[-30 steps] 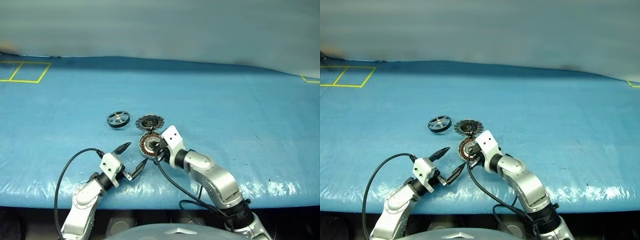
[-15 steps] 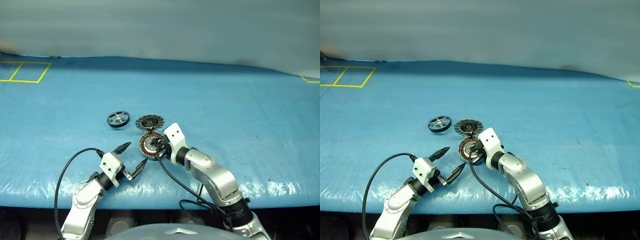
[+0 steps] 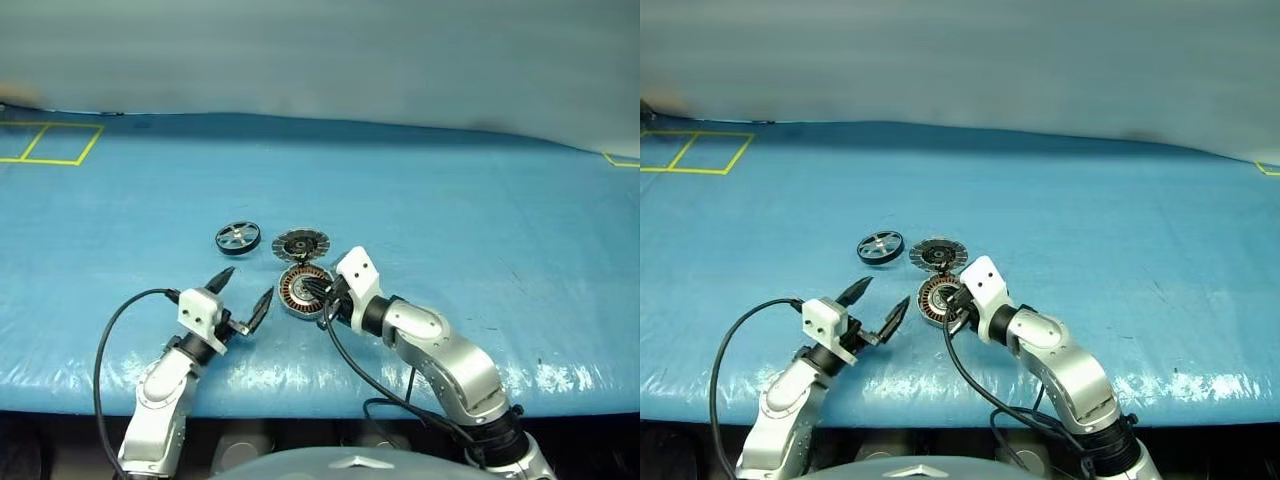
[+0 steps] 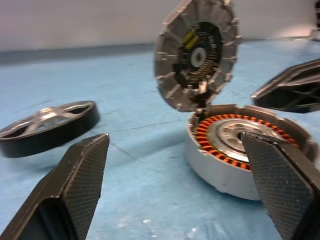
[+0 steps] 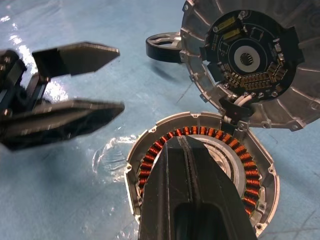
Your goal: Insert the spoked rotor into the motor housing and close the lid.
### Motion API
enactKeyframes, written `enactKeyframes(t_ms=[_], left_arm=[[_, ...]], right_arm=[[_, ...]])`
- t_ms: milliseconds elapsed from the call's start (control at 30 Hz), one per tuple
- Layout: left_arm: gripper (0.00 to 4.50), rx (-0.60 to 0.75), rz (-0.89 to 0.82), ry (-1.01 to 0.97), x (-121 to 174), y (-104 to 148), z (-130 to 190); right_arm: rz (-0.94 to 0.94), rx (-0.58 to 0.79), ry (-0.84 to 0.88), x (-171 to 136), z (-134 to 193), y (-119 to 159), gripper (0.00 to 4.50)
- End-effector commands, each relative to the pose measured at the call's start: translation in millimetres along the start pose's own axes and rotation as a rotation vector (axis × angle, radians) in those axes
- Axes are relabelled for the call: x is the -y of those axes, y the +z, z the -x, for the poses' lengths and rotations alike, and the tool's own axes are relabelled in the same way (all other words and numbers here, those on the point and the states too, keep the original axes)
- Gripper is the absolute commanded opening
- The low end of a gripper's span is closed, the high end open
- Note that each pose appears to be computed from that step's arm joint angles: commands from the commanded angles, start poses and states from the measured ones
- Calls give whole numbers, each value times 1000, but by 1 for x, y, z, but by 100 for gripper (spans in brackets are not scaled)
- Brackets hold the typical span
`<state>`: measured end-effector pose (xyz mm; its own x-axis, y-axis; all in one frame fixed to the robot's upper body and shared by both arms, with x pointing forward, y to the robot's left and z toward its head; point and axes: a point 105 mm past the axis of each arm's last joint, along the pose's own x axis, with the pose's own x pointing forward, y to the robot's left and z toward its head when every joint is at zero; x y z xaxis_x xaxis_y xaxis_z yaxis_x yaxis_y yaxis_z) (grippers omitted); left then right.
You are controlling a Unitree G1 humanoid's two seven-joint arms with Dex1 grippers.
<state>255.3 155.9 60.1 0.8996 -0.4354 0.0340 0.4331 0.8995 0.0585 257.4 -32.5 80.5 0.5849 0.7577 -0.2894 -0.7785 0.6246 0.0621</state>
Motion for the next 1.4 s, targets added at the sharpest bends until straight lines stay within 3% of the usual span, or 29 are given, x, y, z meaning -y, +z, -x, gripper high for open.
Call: enactKeyframes(t_ms=[33, 433, 567, 667, 1033, 1400], left_arm=[[450, -10, 10, 69, -18, 17, -7], [450, -154, -26, 149, -60, 32, -33], [361, -171, 3, 165, -63, 31, -45], [257, -200, 1, 128, -61, 28, -52], [257, -326, -18, 52, -78, 25, -78], [257, -450, -1, -40, -80, 14, -89]], right_arm=[[40, 53, 9, 1, 6, 16, 1], [33, 41, -52, 9, 11, 8, 1], [22, 50, -69, 9, 12, 9, 0], [17, 54, -78, 9, 12, 9, 0], [24, 142, -38, 2, 20, 14, 0], [16, 171, -61, 2, 33, -15, 0]])
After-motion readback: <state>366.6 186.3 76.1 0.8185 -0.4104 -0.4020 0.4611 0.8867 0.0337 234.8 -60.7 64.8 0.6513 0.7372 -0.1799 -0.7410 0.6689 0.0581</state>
